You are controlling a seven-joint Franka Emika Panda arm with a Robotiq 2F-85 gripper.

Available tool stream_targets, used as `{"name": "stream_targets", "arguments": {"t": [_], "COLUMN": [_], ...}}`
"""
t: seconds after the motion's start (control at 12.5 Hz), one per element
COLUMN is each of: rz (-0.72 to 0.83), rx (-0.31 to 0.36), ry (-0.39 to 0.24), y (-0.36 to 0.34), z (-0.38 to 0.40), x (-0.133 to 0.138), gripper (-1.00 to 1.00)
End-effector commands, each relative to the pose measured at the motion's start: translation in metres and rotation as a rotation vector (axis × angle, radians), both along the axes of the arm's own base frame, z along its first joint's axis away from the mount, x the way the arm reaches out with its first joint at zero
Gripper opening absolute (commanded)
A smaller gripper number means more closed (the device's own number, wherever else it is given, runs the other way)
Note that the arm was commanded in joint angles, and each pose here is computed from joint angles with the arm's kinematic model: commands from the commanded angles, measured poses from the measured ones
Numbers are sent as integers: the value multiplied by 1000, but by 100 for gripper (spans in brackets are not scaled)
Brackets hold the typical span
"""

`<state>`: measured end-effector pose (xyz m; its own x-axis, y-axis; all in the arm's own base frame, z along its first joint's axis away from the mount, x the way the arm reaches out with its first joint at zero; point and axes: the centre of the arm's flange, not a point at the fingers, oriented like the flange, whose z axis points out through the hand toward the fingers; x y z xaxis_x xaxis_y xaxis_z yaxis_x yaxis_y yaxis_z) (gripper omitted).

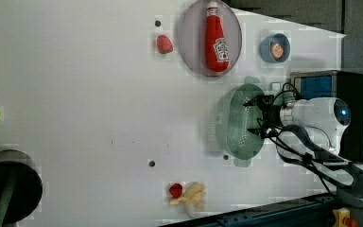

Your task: Drag strainer left to right.

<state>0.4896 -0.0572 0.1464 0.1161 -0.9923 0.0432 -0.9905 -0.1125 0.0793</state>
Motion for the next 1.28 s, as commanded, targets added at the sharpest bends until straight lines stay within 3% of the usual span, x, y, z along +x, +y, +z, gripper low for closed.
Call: {"name": "stream_targets", "arguments": {"t": [0.08, 0.32, 0.48, 0.8, 1.04, 1.28], "rz": [70, 105, 146, 417, 645, 704], "rx": [-3, 11, 35, 53, 29, 18], "ry": [-27, -57, -36, -98, -169, -174], "y": [-20, 0, 24, 71, 84, 80], "z": [16, 37, 66, 170, 250, 321], "x": [5, 15, 17, 17, 2, -30], "gripper": [100, 100, 100, 100, 100, 100]}}
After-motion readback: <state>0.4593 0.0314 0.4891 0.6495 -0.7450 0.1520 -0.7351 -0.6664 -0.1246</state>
